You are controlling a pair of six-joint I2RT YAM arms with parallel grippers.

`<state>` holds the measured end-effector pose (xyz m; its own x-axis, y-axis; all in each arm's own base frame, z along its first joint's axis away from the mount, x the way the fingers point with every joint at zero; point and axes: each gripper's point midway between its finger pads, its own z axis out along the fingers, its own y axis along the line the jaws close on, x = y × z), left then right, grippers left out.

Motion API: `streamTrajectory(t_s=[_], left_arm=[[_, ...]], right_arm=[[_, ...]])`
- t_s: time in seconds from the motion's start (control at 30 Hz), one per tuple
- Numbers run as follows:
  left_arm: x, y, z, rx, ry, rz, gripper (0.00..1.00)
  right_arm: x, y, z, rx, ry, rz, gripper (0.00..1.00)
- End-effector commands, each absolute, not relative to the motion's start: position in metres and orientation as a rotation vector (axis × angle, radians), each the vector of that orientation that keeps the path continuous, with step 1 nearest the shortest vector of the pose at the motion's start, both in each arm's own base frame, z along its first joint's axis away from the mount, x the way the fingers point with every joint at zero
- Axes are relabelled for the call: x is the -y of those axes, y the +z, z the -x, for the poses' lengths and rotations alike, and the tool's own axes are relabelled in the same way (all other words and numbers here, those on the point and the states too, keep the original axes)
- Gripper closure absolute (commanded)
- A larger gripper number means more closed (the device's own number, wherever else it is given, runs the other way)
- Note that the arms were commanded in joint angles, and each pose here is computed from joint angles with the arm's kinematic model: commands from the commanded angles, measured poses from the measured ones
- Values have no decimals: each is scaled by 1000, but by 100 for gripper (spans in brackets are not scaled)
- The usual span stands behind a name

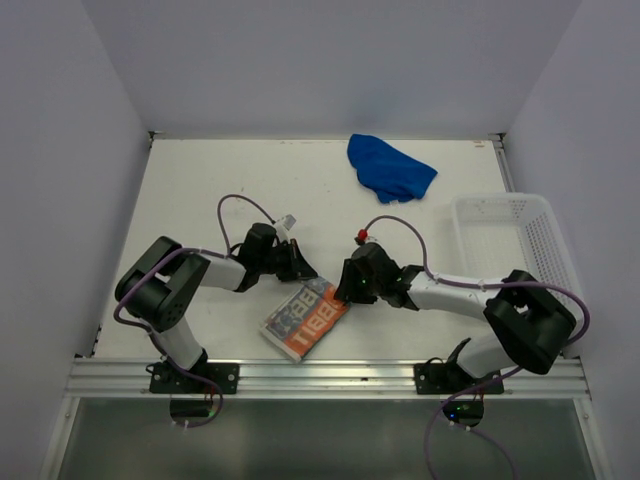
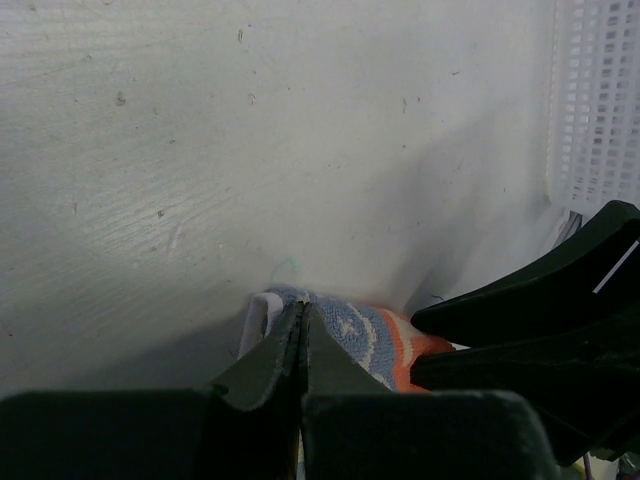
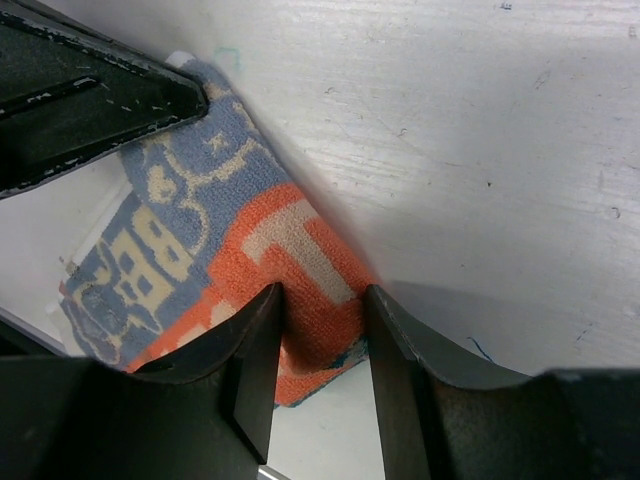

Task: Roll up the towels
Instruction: Roll the towel

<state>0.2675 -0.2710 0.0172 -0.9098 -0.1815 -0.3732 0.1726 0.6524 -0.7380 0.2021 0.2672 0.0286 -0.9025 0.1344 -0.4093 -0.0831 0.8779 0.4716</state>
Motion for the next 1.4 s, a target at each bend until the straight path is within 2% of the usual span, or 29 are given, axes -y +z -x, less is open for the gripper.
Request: streamTrajectory(t_s=[0.0,0.2,0.3,0.43,0.53,0.57,0.63,1.0,1.37], left_arm=[[245,-13,-254,-2566,-993,34,100],[249,-3,-260,-2551,-996,28,100],[253,6,-269,-2536,-1000,23,100],[260,23,-285,-2499,-1001,10,100],[264,34,-295,-2483,-994,1,100],[265,35,-296,-2484,-992,0,100],[268,42,-303,-2474,-989,-8,100],[268,100,-346,-2375,-926,-26,100],[275,112,-310,-2352,-1079,-25,100]], right_arm=[[-250,3,-191,-2676,578,13,57],[-254,-6,-183,-2661,569,125,55],[-260,-4,-177,-2631,543,221,58],[-268,-1,-174,-2574,478,324,69],[-272,-3,-171,-2548,453,369,85],[-272,-2,-173,-2530,431,370,94],[-270,-1,-176,-2505,412,364,100],[-256,62,-202,-2149,79,335,100],[-269,85,-183,-1891,-291,498,100]])
